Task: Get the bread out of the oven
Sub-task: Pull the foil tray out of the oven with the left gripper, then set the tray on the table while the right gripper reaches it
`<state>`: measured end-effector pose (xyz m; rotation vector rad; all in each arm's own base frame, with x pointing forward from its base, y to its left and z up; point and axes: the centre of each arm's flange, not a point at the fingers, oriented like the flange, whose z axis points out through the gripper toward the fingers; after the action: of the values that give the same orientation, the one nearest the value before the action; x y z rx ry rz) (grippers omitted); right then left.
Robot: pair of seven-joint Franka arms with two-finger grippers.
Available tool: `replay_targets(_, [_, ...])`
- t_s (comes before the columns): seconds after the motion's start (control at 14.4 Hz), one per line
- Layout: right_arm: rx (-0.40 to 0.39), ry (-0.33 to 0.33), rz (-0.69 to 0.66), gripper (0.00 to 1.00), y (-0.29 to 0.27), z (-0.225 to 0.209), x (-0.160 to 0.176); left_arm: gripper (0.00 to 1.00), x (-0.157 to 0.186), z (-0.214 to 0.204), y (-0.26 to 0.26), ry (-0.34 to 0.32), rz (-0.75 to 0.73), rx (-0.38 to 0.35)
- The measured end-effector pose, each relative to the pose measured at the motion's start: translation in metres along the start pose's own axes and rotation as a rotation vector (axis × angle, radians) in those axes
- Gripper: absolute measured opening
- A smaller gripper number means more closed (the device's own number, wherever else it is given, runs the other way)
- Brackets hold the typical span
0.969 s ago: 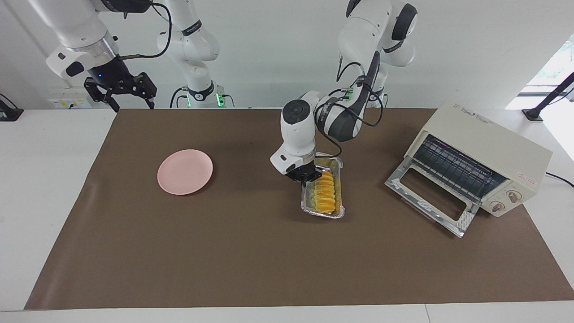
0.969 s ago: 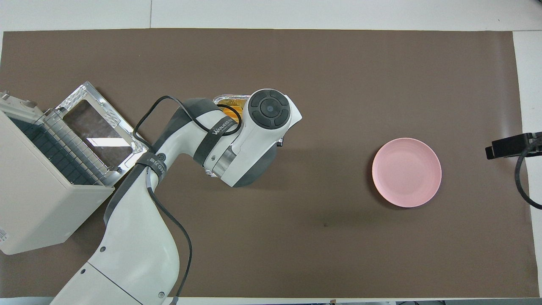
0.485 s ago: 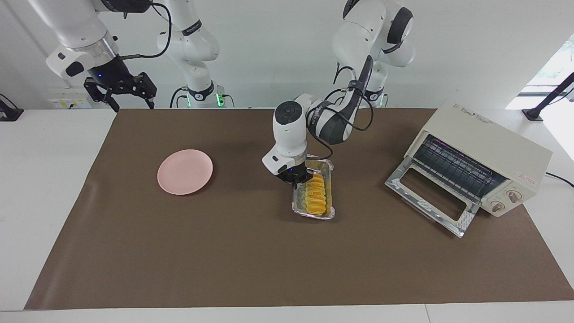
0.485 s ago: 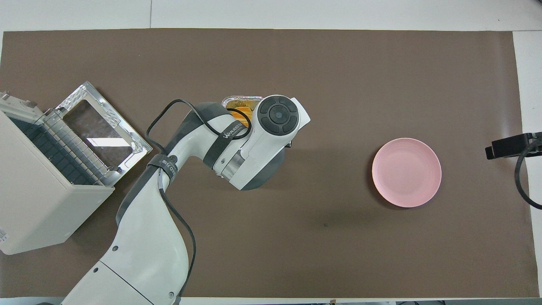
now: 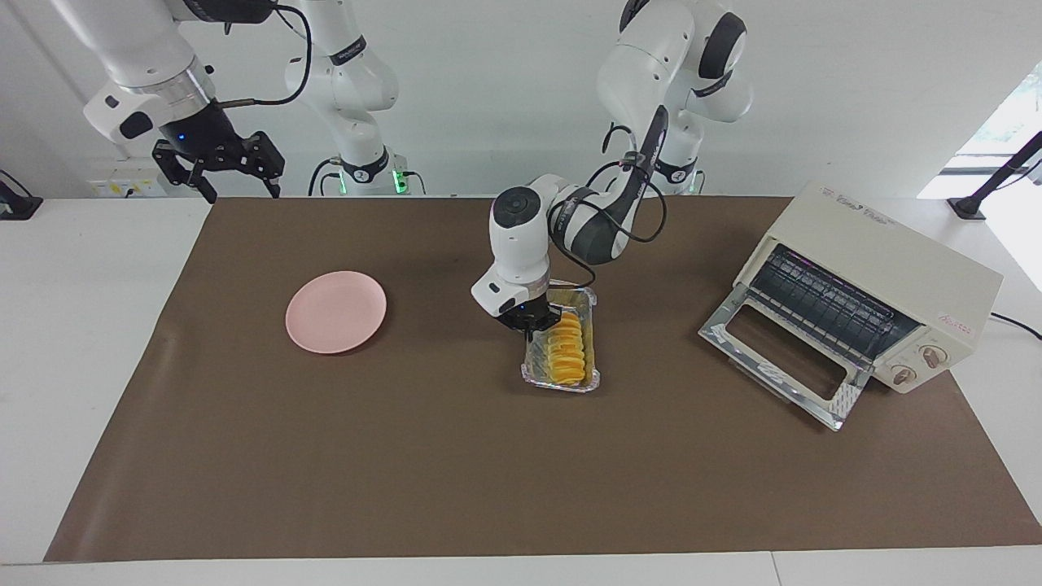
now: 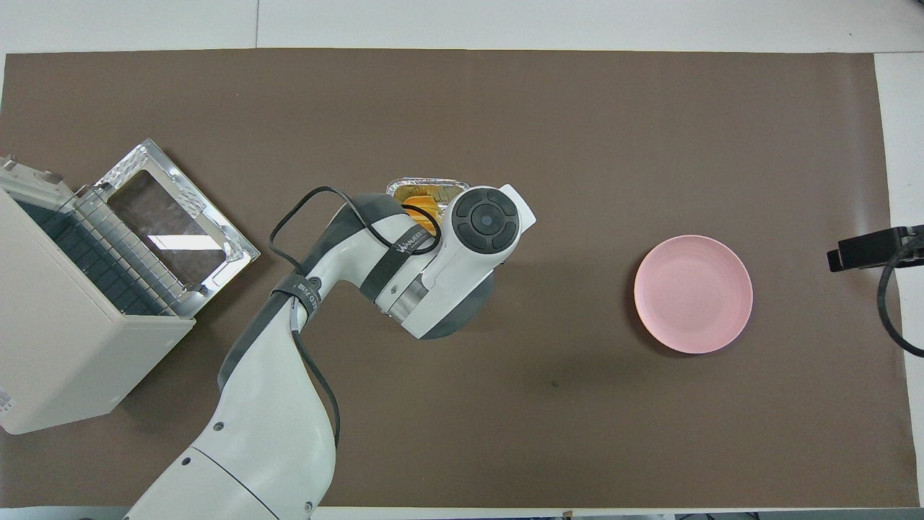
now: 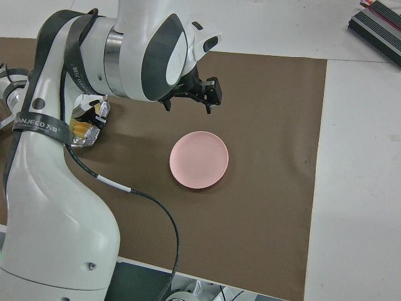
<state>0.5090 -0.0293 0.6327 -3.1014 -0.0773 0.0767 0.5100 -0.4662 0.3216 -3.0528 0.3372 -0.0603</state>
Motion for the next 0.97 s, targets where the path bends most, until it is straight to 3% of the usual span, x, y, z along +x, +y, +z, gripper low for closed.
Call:
replay_targets(0.28, [0.000, 0.000, 0.000, 1.00, 0.000, 0.000, 0.000, 0.40, 0.001, -0.003, 0.000, 0.001, -0.015, -0.009])
replay_targets(0.35, [0.000, 0.000, 0.000, 1.00, 0.000, 0.000, 0.000, 0.61, 0.004, -0.009, -0.001, 0.001, -0.036, -0.027])
replay_targets(0.55, [-0.002, -0.001, 0.009, 1.00, -0.007, 0.000, 0.001, 0.97, 0.032, -0.058, -0.033, 0.048, -0.141, -0.085])
replay_targets(0.76, [-0.005, -0.005, 0.039, 1.00, -0.031, 0.004, 0.005, 1.00, 0.058, -0.131, -0.144, 0.058, -0.302, -0.101])
replay_targets(0.97, [-0.006, 0.000, 0.072, 1.00, -0.073, 0.024, 0.024, 1.00, 0.058, -0.182, -0.273, 0.051, -0.422, -0.087])
